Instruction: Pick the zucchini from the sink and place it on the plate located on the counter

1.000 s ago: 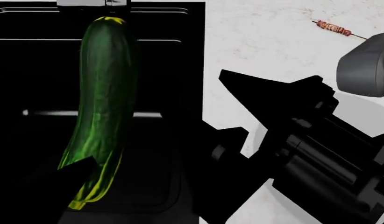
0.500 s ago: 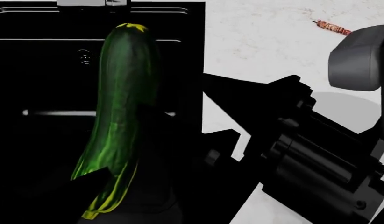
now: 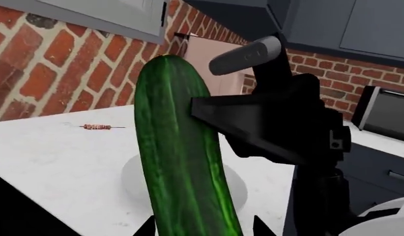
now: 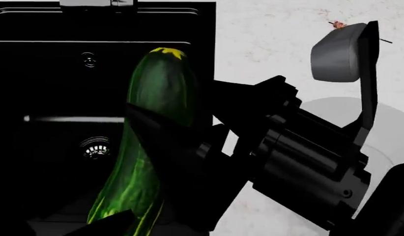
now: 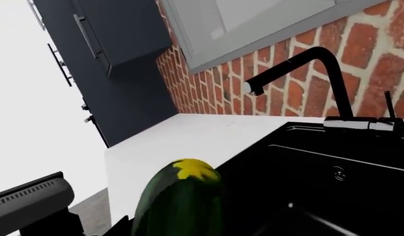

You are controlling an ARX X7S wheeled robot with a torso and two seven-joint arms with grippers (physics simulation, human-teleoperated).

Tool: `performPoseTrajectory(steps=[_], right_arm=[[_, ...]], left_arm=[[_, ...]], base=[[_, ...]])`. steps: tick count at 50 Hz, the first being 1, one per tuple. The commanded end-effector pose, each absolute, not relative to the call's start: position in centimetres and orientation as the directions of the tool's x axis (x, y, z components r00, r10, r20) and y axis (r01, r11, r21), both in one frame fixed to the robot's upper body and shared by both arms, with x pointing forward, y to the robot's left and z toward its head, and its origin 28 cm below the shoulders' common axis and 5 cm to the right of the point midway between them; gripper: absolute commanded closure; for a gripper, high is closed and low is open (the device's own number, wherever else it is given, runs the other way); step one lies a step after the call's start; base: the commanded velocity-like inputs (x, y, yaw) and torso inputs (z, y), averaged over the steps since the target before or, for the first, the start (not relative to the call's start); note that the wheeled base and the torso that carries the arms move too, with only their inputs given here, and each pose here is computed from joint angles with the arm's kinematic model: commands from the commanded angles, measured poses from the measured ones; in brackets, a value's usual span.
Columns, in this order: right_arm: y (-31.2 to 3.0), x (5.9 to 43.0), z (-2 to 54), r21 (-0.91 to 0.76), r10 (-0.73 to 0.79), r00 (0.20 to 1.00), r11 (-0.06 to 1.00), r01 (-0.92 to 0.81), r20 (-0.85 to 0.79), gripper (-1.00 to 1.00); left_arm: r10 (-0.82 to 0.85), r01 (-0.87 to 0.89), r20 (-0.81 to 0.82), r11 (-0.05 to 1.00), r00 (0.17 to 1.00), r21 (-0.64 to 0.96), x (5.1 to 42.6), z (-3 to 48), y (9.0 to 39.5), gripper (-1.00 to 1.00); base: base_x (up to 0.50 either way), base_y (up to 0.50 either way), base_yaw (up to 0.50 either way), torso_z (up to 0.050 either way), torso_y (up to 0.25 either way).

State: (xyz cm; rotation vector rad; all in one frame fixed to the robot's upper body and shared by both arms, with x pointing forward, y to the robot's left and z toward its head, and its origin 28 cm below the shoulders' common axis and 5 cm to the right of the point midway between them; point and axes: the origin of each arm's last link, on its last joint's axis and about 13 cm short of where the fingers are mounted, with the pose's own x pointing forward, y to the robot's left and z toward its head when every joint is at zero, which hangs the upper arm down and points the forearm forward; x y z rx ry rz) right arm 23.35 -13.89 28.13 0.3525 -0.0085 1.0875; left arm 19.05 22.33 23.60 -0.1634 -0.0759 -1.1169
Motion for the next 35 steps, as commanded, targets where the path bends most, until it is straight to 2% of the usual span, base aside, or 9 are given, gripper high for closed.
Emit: performPoseTrajectory(steps=[1, 5, 6, 25, 26, 35], right_arm=[[-13.4, 24.1, 27.7, 0.292, 0.878, 0.449, 0.391, -0.873, 0.165, -1.0], [-13.4, 24.3, 27.6, 0.296, 0.883, 0.44, 0.381, -0.876, 0.165, -1.0], [-13.4, 24.3, 27.6, 0.302, 0.883, 0.438, 0.376, -0.876, 0.172, 1.0], [-13.7, 23.6, 28.0, 0.284, 0.881, 0.435, 0.376, -0.882, 0.185, 1.0], [-13.7, 23.5, 28.1, 0.273, 0.879, 0.439, 0.383, -0.883, 0.186, 1.0], [-14.0, 22.7, 29.1, 0.243, 0.848, 0.495, 0.448, -0.861, 0.191, 1.0]], left_arm=[[-0.924, 0.935, 0.144, 0.348, 0.355, -0.07, 18.1, 23.9, 21.5, 1.0], [-0.926, 0.937, 0.142, 0.343, 0.349, -0.066, 17.9, 23.9, 21.5, 1.0], [-0.926, 0.937, 0.142, 0.344, 0.35, -0.065, 17.9, 23.9, 21.5, 1.0], [-0.923, 0.934, 0.142, 0.35, 0.358, -0.077, 18.4, 23.8, 21.6, 1.0], [-0.919, 0.931, 0.145, 0.358, 0.365, -0.078, 18.5, 23.8, 21.6, -1.0], [-0.891, 0.906, 0.162, 0.413, 0.423, -0.096, 18.8, 23.6, 22.5, -1.0]], base=[[0.0, 0.0, 0.0, 0.0, 0.0], [0.0, 0.0, 0.0, 0.0, 0.003], [0.0, 0.0, 0.0, 0.0, 0.0], [0.0, 0.0, 0.0, 0.0, 0.0], [0.0, 0.0, 0.0, 0.0, 0.0], [0.0, 0.0, 0.0, 0.001, 0.0]])
